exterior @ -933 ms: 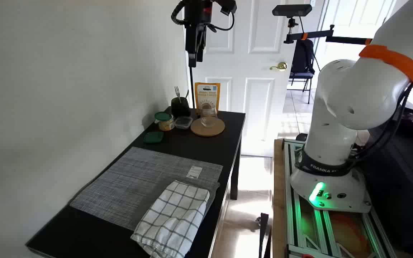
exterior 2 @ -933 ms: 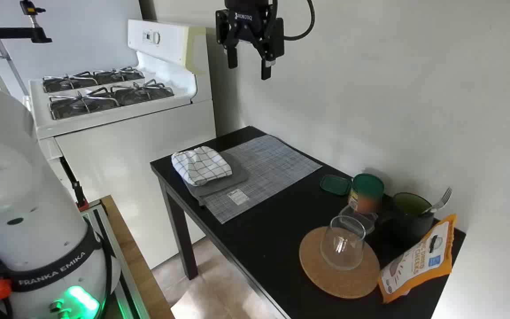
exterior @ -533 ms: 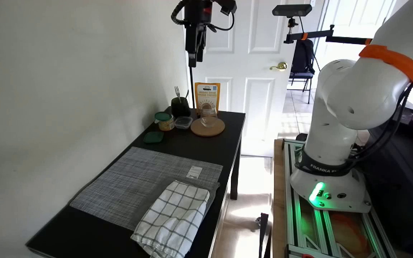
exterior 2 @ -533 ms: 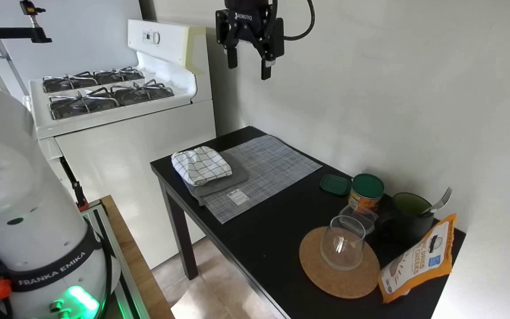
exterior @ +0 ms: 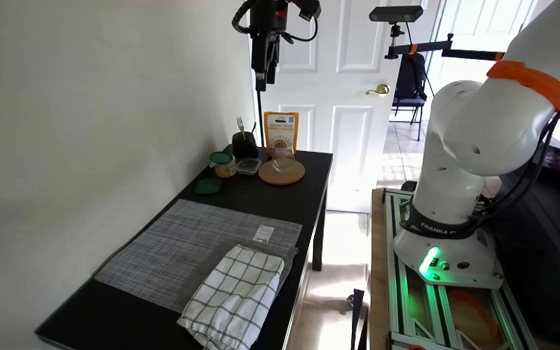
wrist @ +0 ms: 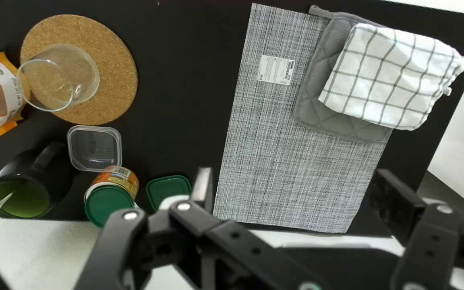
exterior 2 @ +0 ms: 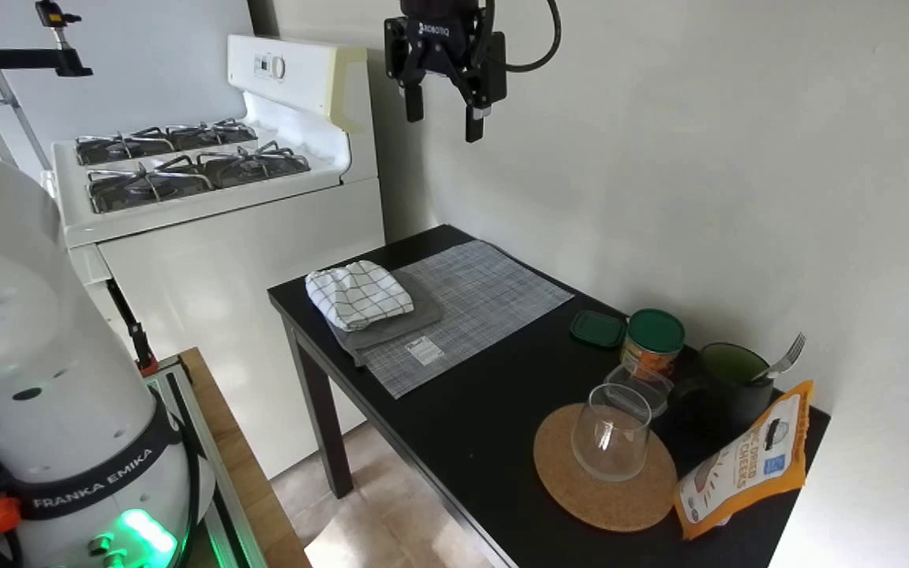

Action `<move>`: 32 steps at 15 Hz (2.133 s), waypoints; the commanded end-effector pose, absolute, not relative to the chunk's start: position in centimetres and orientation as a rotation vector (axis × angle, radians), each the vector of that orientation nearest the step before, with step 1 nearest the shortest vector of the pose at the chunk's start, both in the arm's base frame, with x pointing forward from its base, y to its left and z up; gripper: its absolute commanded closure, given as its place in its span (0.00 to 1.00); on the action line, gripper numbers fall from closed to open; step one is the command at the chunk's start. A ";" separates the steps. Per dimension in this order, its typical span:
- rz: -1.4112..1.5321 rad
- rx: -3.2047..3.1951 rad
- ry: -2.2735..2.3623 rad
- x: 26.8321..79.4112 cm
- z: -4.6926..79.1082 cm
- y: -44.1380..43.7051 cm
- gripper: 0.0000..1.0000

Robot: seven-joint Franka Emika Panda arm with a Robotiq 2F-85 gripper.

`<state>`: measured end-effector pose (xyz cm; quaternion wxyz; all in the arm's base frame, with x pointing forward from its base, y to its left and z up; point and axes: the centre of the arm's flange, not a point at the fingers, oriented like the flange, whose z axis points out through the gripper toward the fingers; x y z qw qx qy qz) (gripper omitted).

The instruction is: Move the orange packet to the left

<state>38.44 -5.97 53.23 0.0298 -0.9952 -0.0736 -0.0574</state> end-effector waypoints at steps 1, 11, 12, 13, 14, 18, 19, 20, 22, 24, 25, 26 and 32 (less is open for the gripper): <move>-0.187 -3.044 -0.207 38.5 53.2 -6.5 0.00; -0.197 -3.002 0.028 43.0 49.4 -16.3 0.00; -0.178 -2.995 0.042 43.5 48.5 -17.0 0.00; -0.152 -2.987 0.055 44.1 47.6 -17.6 0.00; -0.125 -2.984 0.084 44.6 46.9 -18.4 0.00; -0.009 -2.992 0.169 45.0 44.8 -22.8 0.00; 0.014 -2.998 0.178 44.7 44.4 -24.1 0.00; 0.031 -3.005 0.195 44.5 44.5 -25.7 0.00; 0.065 -2.997 0.210 43.5 44.2 -28.5 0.00; 0.036 -2.995 0.228 42.8 43.9 -27.2 0.00; 0.038 -2.993 0.239 42.5 44.1 -28.2 0.00; 0.037 -2.993 0.245 42.4 44.1 -28.3 0.00; -0.149 -3.170 0.272 43.5 44.8 -31.0 0.00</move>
